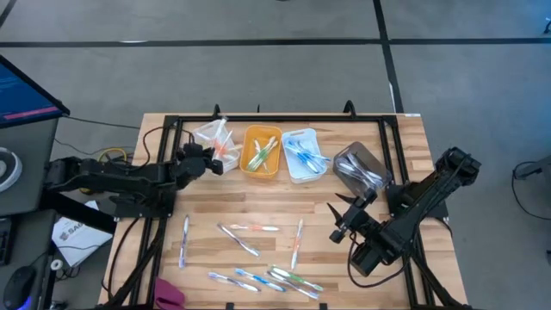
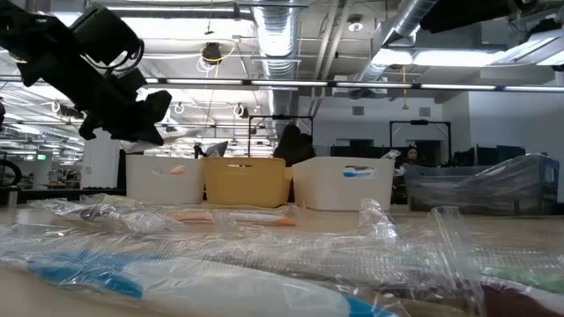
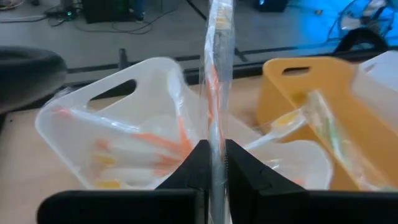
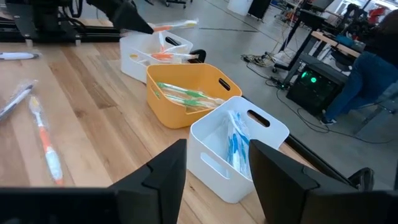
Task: Pick & Place Toothbrushes
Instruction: Put the white orange toothbrush into the left white bin
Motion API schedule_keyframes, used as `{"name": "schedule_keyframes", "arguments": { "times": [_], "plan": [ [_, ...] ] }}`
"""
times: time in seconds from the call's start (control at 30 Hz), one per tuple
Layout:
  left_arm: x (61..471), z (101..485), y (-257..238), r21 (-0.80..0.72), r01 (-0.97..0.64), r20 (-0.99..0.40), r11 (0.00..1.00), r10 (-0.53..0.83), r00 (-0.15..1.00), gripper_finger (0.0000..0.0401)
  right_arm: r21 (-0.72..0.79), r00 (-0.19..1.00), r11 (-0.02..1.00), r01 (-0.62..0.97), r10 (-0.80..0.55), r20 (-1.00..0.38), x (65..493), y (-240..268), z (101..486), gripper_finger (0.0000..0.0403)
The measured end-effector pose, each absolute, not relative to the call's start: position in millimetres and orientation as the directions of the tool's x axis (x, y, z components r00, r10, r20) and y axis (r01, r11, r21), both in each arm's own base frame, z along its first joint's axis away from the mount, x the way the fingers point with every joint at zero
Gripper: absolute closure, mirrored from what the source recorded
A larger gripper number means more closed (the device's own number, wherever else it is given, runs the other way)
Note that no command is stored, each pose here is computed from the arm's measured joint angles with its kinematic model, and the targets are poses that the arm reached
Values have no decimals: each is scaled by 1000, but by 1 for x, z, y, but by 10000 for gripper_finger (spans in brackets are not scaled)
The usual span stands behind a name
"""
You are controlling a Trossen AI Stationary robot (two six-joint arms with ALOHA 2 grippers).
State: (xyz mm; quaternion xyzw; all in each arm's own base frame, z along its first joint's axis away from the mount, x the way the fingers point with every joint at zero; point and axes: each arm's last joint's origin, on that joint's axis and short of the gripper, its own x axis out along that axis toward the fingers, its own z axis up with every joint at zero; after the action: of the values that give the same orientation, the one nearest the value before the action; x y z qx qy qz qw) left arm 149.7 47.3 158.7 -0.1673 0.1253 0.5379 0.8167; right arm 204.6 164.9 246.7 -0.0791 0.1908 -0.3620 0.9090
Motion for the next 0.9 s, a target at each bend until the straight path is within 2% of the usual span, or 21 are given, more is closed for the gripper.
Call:
{"name": "schedule_keyframes", "arguments": {
  "times": [0.17, 0.37, 0.53, 0.9],
  "plan": [
    [151, 160, 47, -158, -916, -380, 370, 833, 402, 385, -275, 650, 715, 642, -699, -299, 208, 161, 246, 234],
    [152, 153, 57, -232, -928, -417, 291, 833, 365, 385, -270, 641, 713, 648, -701, -313, 210, 159, 246, 237],
    [159, 143, 63, -250, -922, -472, 295, 795, 381, 383, -271, 641, 713, 647, -701, -315, 210, 159, 246, 238],
    [162, 137, 62, -222, -926, -488, 306, 787, 377, 371, -309, 634, 708, 635, -706, -315, 212, 157, 246, 239]
  ]
}}
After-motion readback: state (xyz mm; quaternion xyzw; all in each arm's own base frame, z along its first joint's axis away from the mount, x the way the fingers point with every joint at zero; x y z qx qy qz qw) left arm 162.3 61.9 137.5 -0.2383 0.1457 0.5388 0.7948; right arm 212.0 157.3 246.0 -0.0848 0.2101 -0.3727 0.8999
